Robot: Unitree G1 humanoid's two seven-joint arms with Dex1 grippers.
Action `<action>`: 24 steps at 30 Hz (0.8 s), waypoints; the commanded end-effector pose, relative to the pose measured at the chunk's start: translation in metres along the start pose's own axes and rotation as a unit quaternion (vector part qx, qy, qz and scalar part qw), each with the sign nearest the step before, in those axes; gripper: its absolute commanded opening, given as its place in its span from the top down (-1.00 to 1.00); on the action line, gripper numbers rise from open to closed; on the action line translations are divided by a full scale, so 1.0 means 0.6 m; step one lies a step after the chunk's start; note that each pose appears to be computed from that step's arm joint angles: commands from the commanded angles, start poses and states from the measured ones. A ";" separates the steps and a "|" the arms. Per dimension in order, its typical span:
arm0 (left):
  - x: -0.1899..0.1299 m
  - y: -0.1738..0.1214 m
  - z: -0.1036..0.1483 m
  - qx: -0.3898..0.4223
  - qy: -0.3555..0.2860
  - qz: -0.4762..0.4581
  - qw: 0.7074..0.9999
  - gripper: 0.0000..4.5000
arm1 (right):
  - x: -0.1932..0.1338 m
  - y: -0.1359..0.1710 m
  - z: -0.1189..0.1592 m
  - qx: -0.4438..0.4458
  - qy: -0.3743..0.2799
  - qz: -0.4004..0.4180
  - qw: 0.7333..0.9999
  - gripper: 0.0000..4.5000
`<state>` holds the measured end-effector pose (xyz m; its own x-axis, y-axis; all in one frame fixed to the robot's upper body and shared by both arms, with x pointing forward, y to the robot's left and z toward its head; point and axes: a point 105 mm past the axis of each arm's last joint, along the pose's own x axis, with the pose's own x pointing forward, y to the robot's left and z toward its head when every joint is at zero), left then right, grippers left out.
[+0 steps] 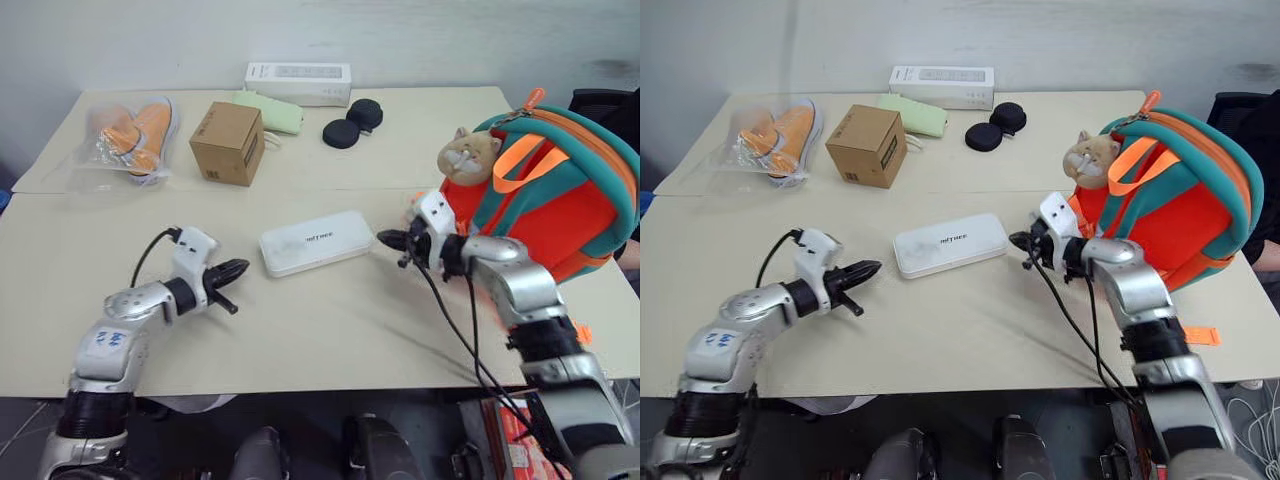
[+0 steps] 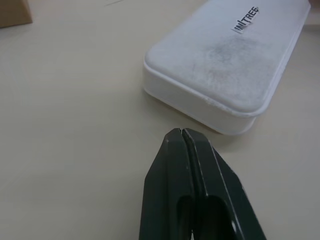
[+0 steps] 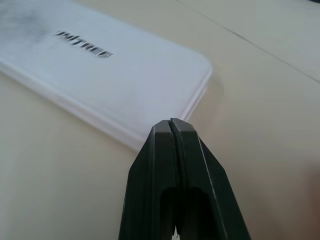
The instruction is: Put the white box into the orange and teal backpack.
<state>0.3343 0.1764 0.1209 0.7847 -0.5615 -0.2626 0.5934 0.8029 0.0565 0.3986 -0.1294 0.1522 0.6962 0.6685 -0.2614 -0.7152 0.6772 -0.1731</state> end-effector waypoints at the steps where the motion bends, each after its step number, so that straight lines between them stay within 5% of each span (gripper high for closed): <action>1: 0.016 0.004 0.012 0.013 -0.005 0.008 1.000 0.99 | 0.017 -0.022 0.006 -0.006 0.000 -0.025 1.000 1.00; 8: 0.032 0.014 0.016 0.014 -0.003 0.019 1.000 0.99 | 0.049 0.001 -0.002 -0.002 0.002 0.013 1.000 1.00; 20: 0.009 0.070 0.001 0.005 0.026 0.037 0.999 0.99 | -0.013 0.064 -0.048 0.008 0.027 0.061 0.998 1.00; 24: -0.015 0.087 -0.009 -0.032 0.050 0.009 0.998 0.61 | -0.019 0.050 -0.065 0.013 0.040 0.034 0.999 1.00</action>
<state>0.3577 0.2178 0.1093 0.7753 -0.5035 -0.3814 0.5570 0.8297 0.0368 0.3634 -0.1194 0.1051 0.6022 0.7114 -0.3624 -0.7839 0.6128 -0.0998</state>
